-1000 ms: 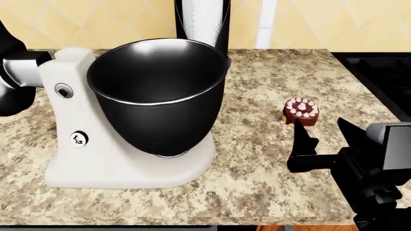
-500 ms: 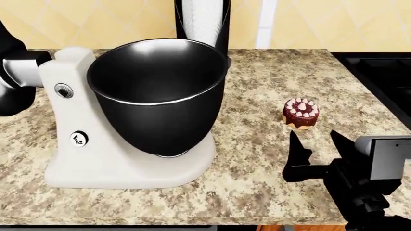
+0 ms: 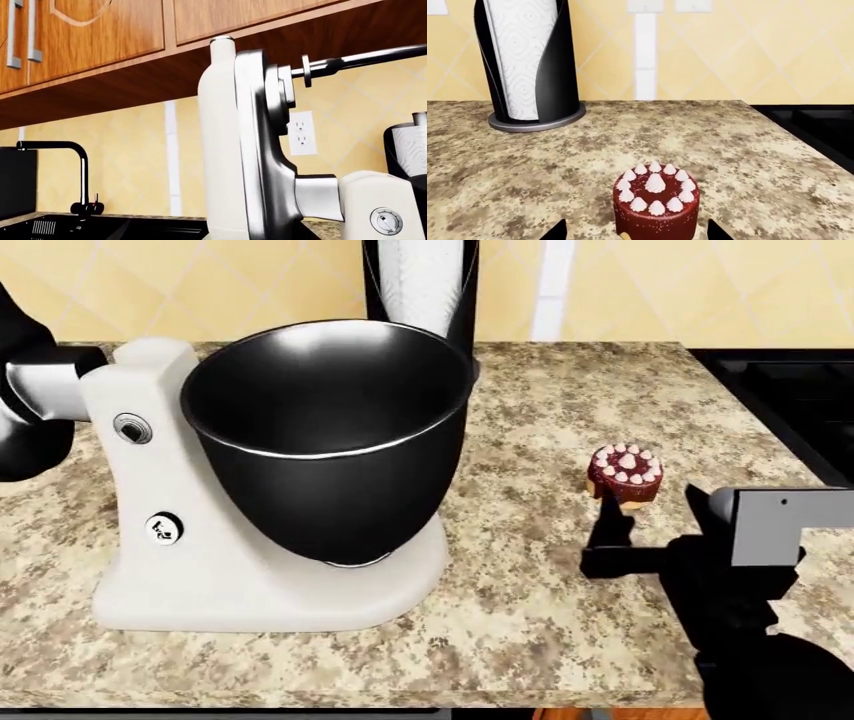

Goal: Place the cake in the stand mixer bowl.

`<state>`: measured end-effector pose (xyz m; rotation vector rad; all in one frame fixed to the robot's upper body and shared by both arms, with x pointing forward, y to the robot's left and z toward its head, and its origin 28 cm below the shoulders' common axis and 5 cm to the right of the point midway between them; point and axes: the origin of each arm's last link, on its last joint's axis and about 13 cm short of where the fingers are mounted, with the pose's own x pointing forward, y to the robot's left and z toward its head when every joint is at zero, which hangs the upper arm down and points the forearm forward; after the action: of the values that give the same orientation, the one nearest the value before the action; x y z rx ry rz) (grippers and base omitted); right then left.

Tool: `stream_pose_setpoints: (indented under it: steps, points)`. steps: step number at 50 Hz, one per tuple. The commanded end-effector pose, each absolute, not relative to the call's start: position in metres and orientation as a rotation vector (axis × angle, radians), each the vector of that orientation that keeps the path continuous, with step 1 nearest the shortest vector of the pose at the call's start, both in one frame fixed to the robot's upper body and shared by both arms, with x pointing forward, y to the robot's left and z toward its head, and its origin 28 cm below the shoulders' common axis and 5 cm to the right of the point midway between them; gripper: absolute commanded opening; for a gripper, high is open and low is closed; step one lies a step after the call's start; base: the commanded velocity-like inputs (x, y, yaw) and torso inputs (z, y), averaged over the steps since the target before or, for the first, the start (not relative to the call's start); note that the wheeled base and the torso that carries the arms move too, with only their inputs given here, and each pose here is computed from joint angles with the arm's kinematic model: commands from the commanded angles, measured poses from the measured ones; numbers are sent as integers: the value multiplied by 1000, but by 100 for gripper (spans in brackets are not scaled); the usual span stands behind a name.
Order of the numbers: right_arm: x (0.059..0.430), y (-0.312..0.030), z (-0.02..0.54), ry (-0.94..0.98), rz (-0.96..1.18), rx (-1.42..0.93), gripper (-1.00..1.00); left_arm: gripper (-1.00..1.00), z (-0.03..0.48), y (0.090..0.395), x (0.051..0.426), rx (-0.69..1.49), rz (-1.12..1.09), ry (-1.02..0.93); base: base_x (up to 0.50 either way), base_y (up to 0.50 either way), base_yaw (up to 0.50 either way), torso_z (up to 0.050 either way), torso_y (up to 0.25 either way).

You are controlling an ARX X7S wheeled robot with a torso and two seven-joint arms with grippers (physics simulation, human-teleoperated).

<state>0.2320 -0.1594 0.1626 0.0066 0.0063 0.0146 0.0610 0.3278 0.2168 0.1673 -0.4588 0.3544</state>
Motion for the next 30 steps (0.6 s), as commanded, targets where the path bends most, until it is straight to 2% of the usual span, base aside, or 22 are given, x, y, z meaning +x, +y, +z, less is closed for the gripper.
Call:
stream_pose_setpoints:
  steps: [1,30]
  points:
    - [239,-157,161,2,16,-1,100,100,217,328,61,166,355,-458,0,0,0,0,0]
    - [255,-162,154,9,-31,-3,100,100,215,326,63,164,351,-449,0,0,0,0,0]
